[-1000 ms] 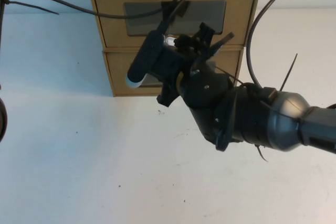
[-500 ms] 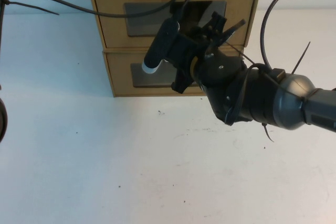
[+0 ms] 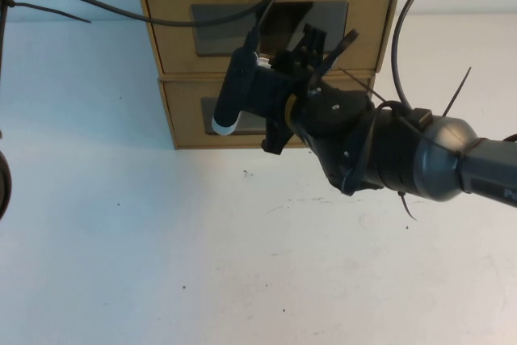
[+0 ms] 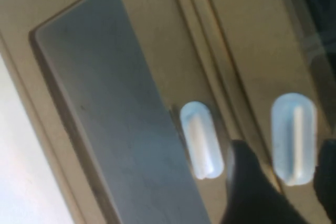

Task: Open the shoe box
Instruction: 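Pull the top drawer of the cardboard box fully open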

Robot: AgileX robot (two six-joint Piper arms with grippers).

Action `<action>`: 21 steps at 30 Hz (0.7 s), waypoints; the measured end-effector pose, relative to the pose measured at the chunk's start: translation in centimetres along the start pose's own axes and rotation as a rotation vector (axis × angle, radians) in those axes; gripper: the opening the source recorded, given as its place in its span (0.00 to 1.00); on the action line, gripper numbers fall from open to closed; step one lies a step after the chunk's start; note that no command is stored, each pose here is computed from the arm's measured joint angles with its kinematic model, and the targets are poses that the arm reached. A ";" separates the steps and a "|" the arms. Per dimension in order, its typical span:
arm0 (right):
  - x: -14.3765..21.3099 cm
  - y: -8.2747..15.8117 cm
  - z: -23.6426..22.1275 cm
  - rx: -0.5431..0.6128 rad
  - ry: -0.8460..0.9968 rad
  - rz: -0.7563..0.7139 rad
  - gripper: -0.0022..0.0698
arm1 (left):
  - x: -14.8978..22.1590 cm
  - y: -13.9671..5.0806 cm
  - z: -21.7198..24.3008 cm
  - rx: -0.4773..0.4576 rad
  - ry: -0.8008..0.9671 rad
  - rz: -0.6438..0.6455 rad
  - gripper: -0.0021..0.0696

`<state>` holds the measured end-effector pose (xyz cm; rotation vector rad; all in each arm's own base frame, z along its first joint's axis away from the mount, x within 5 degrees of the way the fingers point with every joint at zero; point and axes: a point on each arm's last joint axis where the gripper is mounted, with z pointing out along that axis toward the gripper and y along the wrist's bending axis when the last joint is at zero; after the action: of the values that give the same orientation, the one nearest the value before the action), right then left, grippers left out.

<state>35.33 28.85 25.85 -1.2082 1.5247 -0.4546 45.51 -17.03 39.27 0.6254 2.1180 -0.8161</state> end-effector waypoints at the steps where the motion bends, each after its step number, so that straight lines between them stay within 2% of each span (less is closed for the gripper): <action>1: 0.0 0.0 0.1 0.003 0.004 -0.002 0.39 | 0.0 0.0 0.0 0.000 0.000 0.000 0.02; 12: -0.1 0.3 1.4 0.035 0.032 -0.005 0.39 | 0.0 0.0 0.0 0.000 0.000 -0.002 0.02; 16: -0.3 0.2 1.5 0.038 0.027 0.003 0.38 | 0.0 -0.6 0.3 -0.001 0.005 0.016 0.02; 21: -0.5 0.2 1.8 0.044 0.028 0.009 0.33 | 0.0 -0.9 0.3 0.004 0.011 0.020 0.02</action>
<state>36.78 29.85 25.34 -1.1654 1.5354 -0.4985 45.08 -17.86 39.42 0.6537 2.1170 -0.8081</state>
